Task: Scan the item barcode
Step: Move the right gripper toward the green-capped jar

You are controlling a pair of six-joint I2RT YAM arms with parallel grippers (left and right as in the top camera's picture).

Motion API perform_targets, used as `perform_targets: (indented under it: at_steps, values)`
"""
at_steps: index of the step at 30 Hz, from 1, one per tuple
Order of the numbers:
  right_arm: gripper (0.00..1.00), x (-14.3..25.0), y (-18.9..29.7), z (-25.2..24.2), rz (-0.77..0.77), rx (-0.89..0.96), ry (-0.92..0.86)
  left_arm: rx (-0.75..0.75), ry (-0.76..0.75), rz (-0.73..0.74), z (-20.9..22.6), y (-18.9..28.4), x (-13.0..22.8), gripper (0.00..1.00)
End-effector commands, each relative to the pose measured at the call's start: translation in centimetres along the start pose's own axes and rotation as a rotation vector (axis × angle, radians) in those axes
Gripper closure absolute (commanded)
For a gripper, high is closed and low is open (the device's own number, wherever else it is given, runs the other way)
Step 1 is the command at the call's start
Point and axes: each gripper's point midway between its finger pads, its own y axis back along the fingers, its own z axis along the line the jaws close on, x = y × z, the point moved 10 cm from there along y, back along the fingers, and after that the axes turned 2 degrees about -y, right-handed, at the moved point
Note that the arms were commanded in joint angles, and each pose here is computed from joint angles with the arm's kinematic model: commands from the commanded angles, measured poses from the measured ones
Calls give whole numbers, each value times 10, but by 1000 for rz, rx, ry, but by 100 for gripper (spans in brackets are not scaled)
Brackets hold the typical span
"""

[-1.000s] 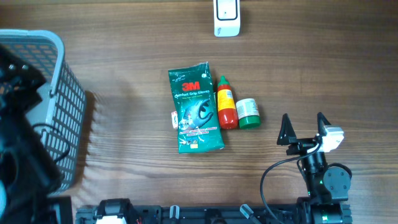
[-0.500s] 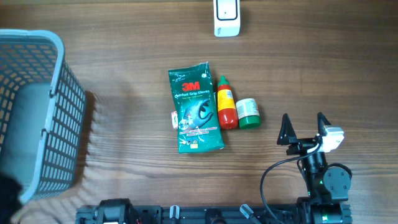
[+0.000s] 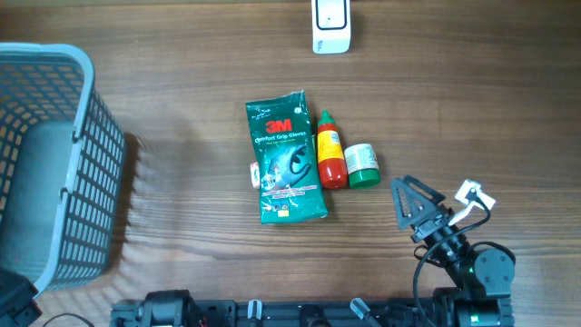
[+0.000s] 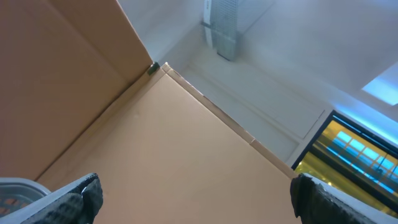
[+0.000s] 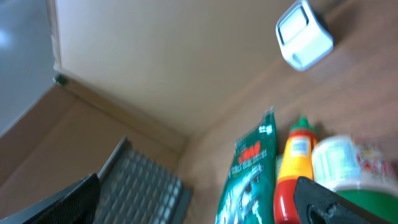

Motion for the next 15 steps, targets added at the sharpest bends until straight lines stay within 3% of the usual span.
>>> perform_targets:
  at_steps: [1, 9, 15]
  values:
    - [0, -2, 2, 10, 56, 33, 19, 36, 26, 23, -3, -1, 3, 0]
    - [1, -50, -11, 44, 61, 443, 44, 185, 24, 117, -13, 1, 10, 0]
    - [1, -85, -42, 54, 268, 802, -88, 200, 20, 130, -14, 2, 11, 0]
